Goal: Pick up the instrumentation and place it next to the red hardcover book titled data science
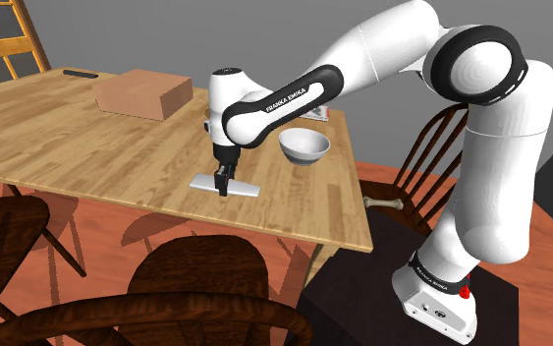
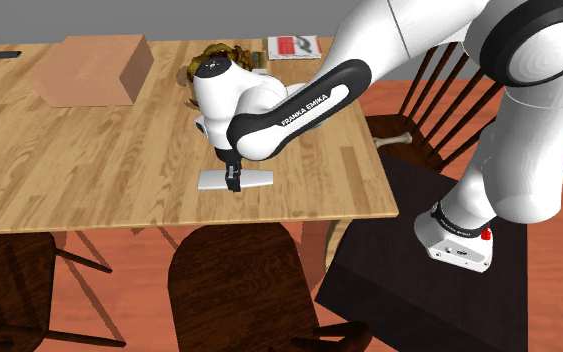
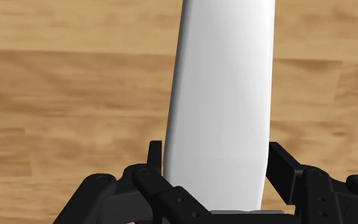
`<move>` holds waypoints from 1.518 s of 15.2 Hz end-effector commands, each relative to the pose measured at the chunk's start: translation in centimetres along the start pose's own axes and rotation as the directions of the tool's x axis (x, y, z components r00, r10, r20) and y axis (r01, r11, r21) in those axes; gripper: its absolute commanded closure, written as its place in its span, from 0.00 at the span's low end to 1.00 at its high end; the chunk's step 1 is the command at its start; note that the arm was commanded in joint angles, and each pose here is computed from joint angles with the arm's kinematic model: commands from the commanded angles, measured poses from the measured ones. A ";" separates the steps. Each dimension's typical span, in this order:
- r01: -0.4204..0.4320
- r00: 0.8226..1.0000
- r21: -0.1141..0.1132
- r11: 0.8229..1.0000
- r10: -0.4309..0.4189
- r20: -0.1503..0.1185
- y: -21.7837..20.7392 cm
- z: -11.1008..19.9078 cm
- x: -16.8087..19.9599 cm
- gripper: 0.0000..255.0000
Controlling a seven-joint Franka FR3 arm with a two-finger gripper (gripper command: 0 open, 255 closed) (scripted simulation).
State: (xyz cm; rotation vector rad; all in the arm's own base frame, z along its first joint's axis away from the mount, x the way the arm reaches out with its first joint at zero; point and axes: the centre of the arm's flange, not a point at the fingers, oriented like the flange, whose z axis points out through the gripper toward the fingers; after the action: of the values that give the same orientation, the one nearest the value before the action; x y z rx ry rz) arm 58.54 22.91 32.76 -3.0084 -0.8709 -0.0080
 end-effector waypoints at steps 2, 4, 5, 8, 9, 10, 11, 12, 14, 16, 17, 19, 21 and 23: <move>0.000 1.000 0.000 1.000 0.000 0.000 0.0 0.0 0.0 1.00; 0.000 1.000 0.000 1.000 0.000 0.000 0.0 -1.0 0.0 1.00; 0.000 1.000 0.000 1.000 0.000 0.000 0.0 -1.6 0.0 1.00; 0.000 1.000 0.000 1.000 0.000 0.000 0.0 -3.2 0.0 1.00; 0.000 1.000 0.000 1.000 0.000 0.000 0.0 -3.7 0.0 1.00; 0.000 1.000 0.000 1.000 0.000 0.000 0.0 -4.2 0.0 1.00; 0.000 1.000 0.000 1.000 0.000 0.000 0.0 -4.7 0.0 1.00; 0.000 1.000 0.000 1.000 0.000 0.000 0.0 -5.3 0.0 1.00; 0.000 1.000 0.000 1.000 0.000 0.000 0.0 -6.3 0.1 1.00; 0.000 1.000 0.000 1.000 0.000 0.000 -0.1 -7.4 0.1 1.00; 0.000 1.000 0.000 1.000 0.000 0.000 -0.1 -7.9 0.1 1.00; 0.000 1.000 0.000 1.000 0.000 0.000 -0.1 -8.8 0.1 1.00; 0.000 1.000 0.000 1.000 0.000 0.000 2.3 -8.9 -1.0 1.00; 0.000 1.000 0.000 1.000 0.000 0.000 4.8 -8.9 -2.1 1.00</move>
State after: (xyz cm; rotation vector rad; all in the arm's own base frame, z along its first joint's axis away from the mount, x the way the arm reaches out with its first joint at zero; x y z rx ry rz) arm 59.24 18.91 41.33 -3.0091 -0.8699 -0.0087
